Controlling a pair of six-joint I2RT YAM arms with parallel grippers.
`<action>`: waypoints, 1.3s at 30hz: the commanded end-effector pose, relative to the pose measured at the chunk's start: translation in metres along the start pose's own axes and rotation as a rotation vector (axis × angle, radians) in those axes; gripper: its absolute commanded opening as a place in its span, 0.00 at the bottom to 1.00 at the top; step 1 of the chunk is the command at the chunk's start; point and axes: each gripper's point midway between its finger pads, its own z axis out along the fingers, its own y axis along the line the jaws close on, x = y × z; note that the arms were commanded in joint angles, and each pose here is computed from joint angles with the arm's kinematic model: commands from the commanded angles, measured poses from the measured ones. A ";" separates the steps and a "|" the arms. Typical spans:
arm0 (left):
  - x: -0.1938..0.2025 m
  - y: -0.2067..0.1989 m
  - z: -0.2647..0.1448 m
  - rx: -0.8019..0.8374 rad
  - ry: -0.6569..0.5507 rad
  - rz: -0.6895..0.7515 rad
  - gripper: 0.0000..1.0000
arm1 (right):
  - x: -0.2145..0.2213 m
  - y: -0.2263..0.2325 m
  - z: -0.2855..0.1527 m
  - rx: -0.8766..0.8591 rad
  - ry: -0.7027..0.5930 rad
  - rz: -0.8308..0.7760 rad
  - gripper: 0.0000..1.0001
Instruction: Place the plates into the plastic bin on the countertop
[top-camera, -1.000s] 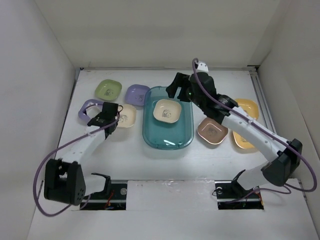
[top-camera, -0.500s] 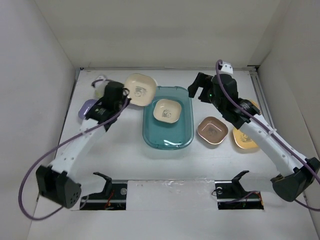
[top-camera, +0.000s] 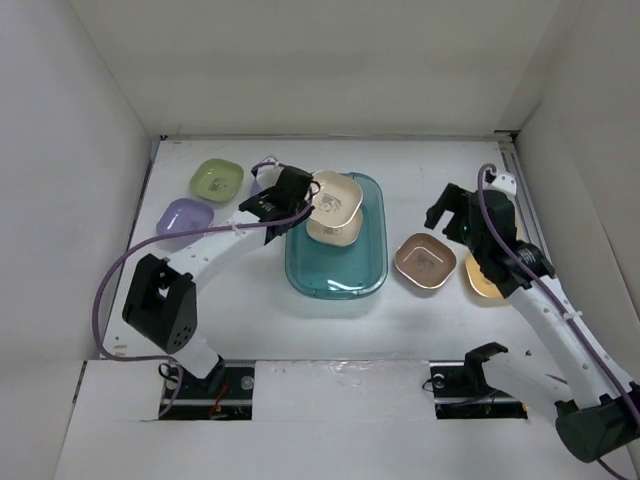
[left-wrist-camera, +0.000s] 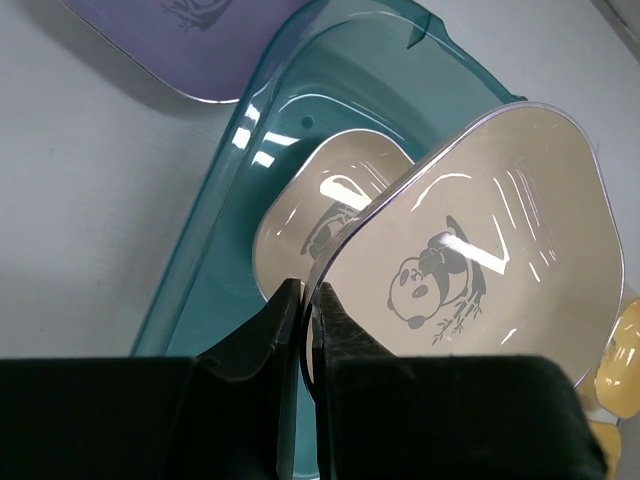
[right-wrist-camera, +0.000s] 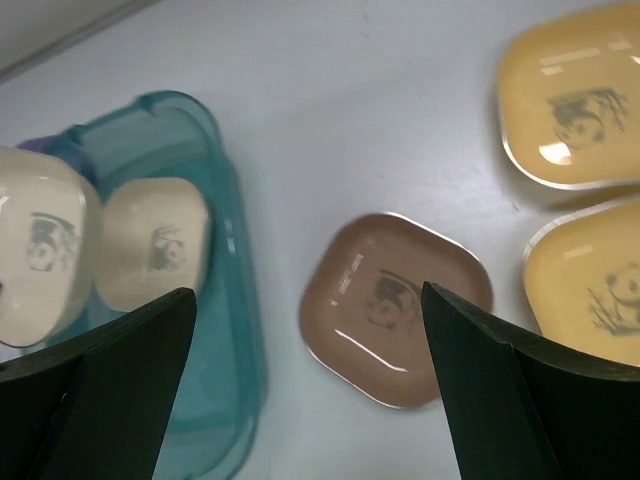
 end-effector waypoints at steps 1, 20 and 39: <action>-0.003 -0.020 0.011 0.062 -0.019 -0.029 0.00 | 0.017 -0.035 -0.008 0.094 0.020 0.043 1.00; 0.025 -0.005 0.028 0.037 0.045 -0.059 0.75 | 0.144 -0.085 0.016 0.173 0.299 0.181 0.98; -0.107 0.014 -0.070 0.147 -0.193 -0.050 1.00 | 0.176 -0.124 0.077 0.330 0.453 0.102 0.00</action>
